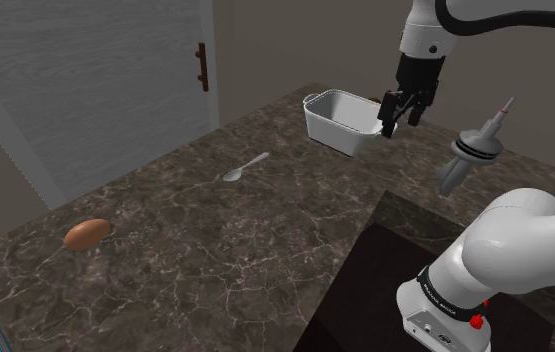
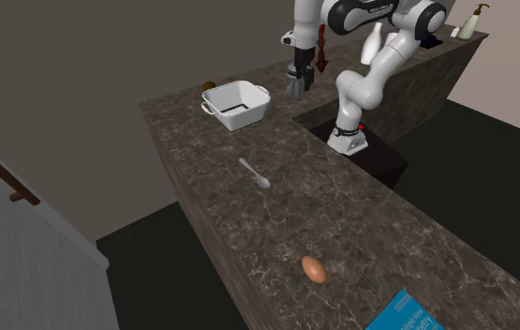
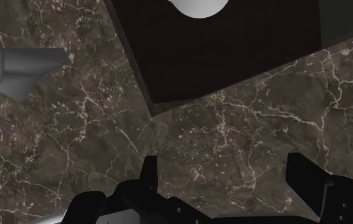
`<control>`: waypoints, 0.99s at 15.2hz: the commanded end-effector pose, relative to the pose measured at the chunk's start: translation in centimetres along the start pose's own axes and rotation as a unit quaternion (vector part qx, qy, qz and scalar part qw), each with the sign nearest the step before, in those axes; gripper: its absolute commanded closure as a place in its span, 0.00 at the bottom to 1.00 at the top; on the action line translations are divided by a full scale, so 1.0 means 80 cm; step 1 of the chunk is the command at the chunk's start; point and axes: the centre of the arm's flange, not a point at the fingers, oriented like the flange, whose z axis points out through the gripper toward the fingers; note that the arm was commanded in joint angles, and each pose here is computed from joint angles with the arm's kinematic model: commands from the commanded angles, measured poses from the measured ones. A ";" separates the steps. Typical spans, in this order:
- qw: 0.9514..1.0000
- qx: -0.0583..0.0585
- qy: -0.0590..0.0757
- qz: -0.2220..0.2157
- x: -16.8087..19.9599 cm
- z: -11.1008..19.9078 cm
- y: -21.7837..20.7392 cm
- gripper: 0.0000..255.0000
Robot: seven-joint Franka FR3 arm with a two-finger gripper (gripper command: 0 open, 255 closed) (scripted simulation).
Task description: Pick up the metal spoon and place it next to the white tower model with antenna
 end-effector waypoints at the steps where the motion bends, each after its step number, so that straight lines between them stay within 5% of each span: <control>1: 1.000 0.000 0.000 0.000 0.000 0.000 0.000 0.00; 8: 0.991 0.040 0.001 0.131 0.044 0.046 -0.080 0.00; 15: 0.963 0.080 0.002 0.259 0.108 0.085 -0.149 0.00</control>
